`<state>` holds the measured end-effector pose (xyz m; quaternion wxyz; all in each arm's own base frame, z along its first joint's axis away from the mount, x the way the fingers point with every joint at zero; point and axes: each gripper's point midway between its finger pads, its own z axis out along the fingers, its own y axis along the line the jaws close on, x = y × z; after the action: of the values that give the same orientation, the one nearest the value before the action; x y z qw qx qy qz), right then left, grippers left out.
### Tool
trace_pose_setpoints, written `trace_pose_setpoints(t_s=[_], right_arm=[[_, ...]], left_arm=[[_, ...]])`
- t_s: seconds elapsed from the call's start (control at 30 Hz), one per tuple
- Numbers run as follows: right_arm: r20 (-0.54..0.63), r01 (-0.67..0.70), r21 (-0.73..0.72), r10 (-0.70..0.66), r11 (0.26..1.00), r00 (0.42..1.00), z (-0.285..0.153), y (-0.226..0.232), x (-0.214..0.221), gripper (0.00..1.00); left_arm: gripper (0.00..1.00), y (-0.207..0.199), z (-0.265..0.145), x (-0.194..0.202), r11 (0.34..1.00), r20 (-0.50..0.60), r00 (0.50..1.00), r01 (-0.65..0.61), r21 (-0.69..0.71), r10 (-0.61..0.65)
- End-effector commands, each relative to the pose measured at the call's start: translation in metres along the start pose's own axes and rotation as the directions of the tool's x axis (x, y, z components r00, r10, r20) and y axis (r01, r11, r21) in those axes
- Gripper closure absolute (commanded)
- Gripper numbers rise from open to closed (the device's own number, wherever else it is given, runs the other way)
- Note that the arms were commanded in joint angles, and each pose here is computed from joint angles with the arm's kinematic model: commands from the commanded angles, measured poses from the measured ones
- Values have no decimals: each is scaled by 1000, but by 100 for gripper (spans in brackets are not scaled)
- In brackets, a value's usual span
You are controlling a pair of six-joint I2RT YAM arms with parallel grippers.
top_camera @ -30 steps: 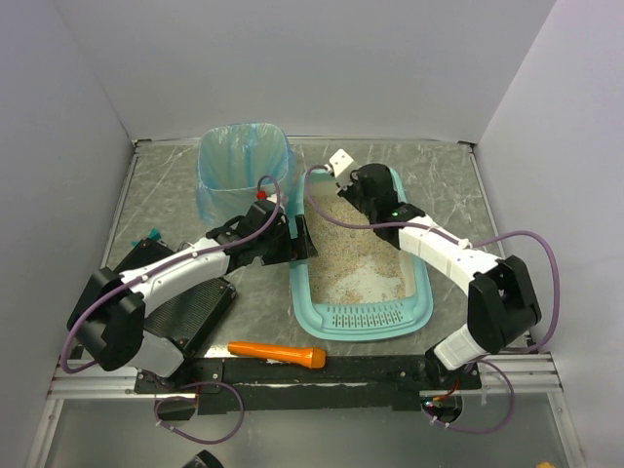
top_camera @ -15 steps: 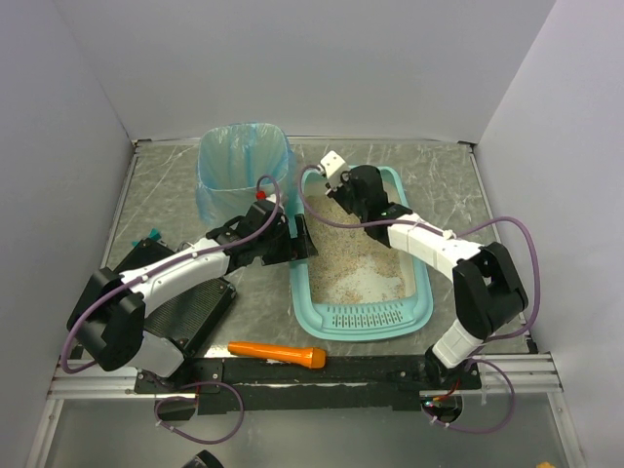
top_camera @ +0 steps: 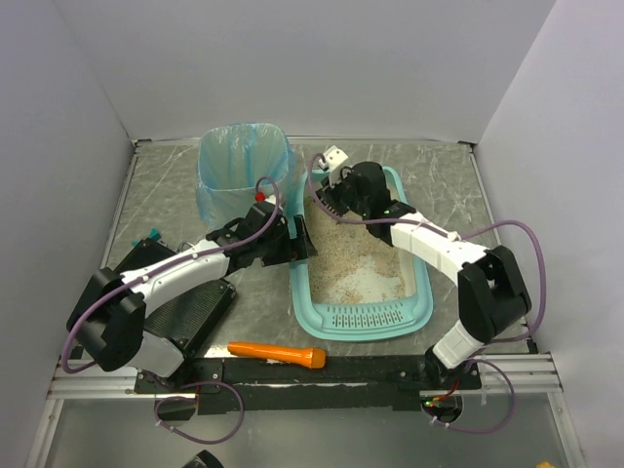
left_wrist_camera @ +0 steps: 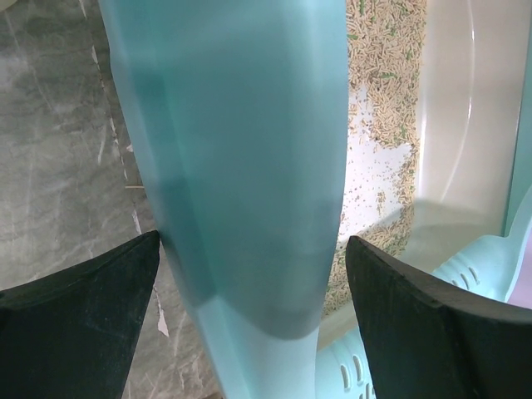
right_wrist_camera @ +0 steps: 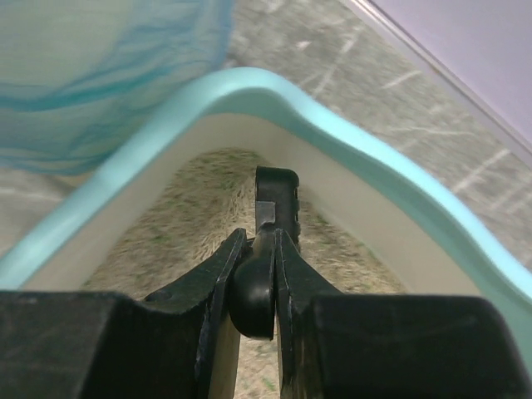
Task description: Clean the litter box
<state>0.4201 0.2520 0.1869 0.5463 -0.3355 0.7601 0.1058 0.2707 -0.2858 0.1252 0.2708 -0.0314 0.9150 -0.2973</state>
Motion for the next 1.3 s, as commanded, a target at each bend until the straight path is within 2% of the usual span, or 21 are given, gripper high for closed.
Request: trace_pose_setpoints(t_s=[0.0, 0.13, 0.2, 0.3, 0.4, 0.43, 0.53, 0.6, 0.67, 0.8, 0.9, 0.93, 1.07, 1.2, 1.23, 1.27], right_arm=[[122, 10, -94, 2, 995, 993, -34, 19, -35, 100], [179, 98, -60, -86, 993, 980, -49, 8, -48, 100], [167, 135, -27, -128, 990, 977, -46, 1, -45, 100], [148, 189, 32, -191, 982, 970, -35, -14, -44, 100], [134, 229, 2, -227, 973, 965, -14, -11, -39, 100], [116, 247, -15, -244, 969, 963, -5, -8, -29, 100], [135, 280, -74, -269, 957, 954, 8, 2, -24, 100], [190, 303, -168, -271, 938, 944, 8, 24, -19, 100], [243, 313, -276, -249, 909, 938, -2, 47, -19, 100], [264, 297, -443, -194, 846, 945, -31, 79, -15, 100], [221, 252, -494, -160, 832, 962, -58, 88, -11, 100], [169, 210, -519, -141, 829, 975, -66, 93, 3, 100], [136, 190, -448, -143, 874, 980, -93, 83, 12, 100], [137, 143, -184, -119, 973, 983, -116, 39, -5, 100], [112, 119, -72, -110, 990, 988, -119, 18, -5, 100], [107, 100, -29, -96, 995, 990, -123, 10, -6, 100]], left_arm=[[3, -12, -8, -11, 999, 52, 999, 2, 47, -4], [3, -9, -8, -10, 999, 50, 999, -2, 38, 0], [3, -9, -8, -10, 999, 49, 999, -7, 39, 5], [3, -9, -7, -11, 999, 49, 999, -4, 37, 3], [2, -10, -6, -11, 999, 46, 999, -3, 34, 2], [1, -10, -5, -11, 999, 46, 999, -3, 32, 2], [9, -9, -5, -11, 1000, 42, 999, -2, 25, 1], [12, -9, -6, -11, 1000, 43, 999, -4, 26, 3], [13, -8, -7, -11, 1000, 49, 999, -3, 26, 2], [13, -10, -8, -12, 999, 59, 998, -11, 40, 8], [14, -11, -8, -13, 999, 61, 998, -16, 45, 13], [15, -11, -8, -13, 999, 61, 998, -19, 45, 16], [19, -15, -5, -10, 996, 48, 998, -44, 73, 41], [21, -24, -5, -13, 990, 55, 995, -87, 115, 82], [22, -27, -5, -12, 985, 48, 994, -105, 137, 99], [23, -32, -5, -15, 978, 68, 990, -136, 159, 127]])
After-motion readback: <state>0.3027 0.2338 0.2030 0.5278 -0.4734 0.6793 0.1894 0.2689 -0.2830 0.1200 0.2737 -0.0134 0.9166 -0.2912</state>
